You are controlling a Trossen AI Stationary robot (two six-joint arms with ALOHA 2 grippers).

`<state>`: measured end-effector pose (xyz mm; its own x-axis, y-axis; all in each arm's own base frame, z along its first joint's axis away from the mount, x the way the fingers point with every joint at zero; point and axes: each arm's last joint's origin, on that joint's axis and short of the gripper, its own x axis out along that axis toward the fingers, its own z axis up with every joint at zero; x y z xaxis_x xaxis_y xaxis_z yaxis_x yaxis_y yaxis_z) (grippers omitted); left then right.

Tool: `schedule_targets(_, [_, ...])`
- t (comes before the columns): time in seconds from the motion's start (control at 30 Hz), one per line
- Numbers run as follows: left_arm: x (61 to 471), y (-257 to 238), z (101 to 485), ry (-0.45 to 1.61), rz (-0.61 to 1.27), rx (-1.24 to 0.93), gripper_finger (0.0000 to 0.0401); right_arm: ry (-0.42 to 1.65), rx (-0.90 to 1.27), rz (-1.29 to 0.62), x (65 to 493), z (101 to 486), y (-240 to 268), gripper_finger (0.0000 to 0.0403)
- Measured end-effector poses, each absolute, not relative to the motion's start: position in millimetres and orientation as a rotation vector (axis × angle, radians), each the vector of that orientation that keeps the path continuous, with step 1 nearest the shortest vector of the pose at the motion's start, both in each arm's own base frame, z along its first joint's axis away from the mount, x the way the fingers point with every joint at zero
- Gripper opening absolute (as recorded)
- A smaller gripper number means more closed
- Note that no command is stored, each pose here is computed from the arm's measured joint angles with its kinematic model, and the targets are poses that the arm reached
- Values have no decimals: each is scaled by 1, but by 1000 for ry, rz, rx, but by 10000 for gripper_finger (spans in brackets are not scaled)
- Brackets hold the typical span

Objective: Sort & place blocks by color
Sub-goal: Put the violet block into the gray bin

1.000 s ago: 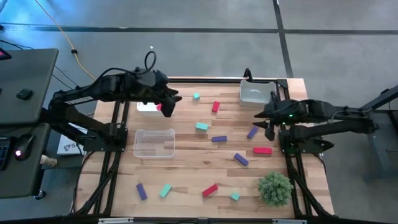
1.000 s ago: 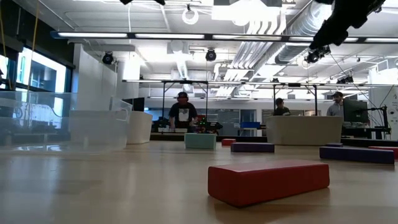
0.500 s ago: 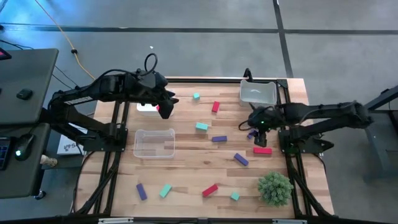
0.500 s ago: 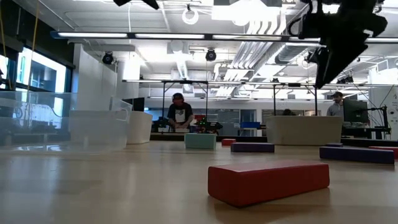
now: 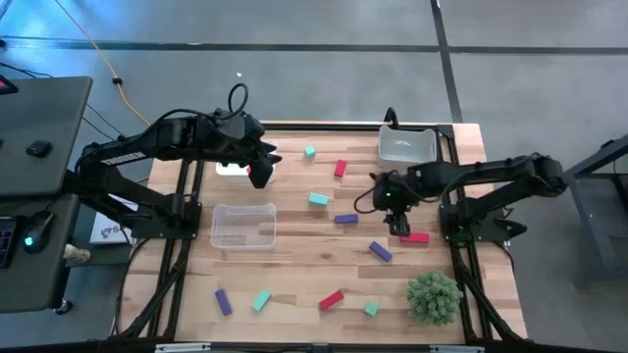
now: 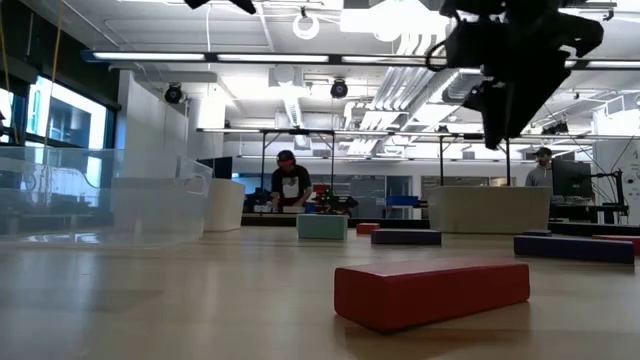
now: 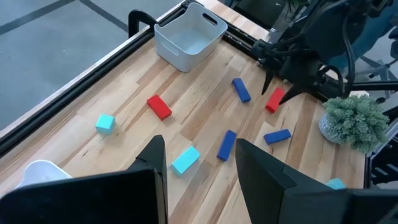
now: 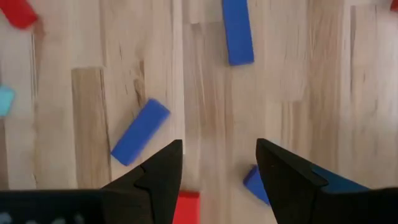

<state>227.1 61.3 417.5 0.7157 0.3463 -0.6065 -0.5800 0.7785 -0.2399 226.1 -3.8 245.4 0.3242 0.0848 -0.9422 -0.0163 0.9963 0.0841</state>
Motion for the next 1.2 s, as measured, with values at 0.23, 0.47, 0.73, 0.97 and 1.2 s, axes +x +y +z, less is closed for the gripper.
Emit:
schedule_targets(0.23, [227,61,417,577,524,-416,103,1464,-113,213,240,240,-12,194])
schedule_targets(0.47, [227,61,417,582,516,-397,103,1647,-271,247,243,206,-18,194])
schedule_targets(0.73, [227,61,417,588,510,-377,103,1726,-329,280,248,188,-20,194])
schedule_targets(0.97, [228,61,417,593,504,-357,103,1771,-336,284,253,176,-20,194])
schedule_targets(1.2, [228,61,417,596,500,-346,103,1827,-342,285,256,163,-21,194])
